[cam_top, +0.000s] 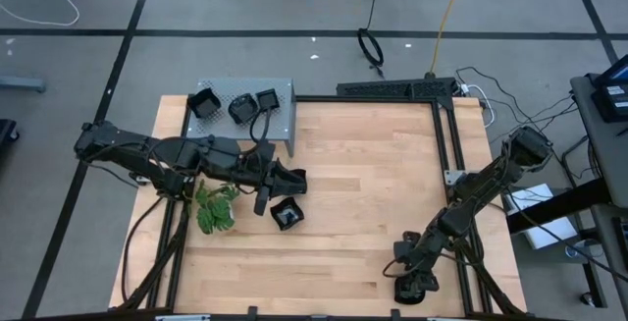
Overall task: Pick & Place Mini shaped plates
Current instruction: Move the leaf shaped plate to the center of the table
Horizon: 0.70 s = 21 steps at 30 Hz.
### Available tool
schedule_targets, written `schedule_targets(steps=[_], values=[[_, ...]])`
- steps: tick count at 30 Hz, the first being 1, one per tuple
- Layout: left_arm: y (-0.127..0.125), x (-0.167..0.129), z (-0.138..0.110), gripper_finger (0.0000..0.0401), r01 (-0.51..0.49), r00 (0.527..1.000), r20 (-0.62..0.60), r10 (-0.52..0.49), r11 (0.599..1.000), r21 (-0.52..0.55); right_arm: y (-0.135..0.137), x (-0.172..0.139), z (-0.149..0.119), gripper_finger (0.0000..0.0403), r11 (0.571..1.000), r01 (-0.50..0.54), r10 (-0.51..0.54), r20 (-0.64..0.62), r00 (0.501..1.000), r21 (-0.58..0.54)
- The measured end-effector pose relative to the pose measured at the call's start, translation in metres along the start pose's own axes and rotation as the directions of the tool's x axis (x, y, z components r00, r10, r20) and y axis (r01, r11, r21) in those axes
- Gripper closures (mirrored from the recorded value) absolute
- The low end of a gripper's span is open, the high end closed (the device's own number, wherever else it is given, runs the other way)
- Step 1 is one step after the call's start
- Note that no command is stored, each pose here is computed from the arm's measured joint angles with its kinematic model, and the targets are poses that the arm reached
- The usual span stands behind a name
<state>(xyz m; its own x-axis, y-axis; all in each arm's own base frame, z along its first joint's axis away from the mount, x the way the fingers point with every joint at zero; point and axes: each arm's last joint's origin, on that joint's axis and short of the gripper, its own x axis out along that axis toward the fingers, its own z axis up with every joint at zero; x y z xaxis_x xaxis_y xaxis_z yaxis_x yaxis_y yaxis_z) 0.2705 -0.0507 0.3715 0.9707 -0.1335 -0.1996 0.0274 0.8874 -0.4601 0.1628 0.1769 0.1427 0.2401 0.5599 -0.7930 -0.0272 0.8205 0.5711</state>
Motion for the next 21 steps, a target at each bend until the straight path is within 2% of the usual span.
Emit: schedule_targets(steps=[9,16,21], values=[[0.000,0.000,0.000,0.0308,0.000,1.000,0.000,0.000,1.000,-0.001,-0.001,0.002,0.000,0.0253,0.999,0.004,-0.004,-0.003,1.000,-0.039],[0.000,0.000,0.000,0.0308,0.000,1.000,0.000,0.000,1.000,-0.003,-0.004,0.012,-0.002,0.0299,0.999,-0.014,0.011,-0.085,0.996,-0.032],[0.000,0.000,0.000,0.0308,0.000,1.000,0.000,0.000,1.000,-0.003,-0.001,0.013,0.000,0.0345,0.998,-0.047,0.044,-0.057,0.997,-0.050]])
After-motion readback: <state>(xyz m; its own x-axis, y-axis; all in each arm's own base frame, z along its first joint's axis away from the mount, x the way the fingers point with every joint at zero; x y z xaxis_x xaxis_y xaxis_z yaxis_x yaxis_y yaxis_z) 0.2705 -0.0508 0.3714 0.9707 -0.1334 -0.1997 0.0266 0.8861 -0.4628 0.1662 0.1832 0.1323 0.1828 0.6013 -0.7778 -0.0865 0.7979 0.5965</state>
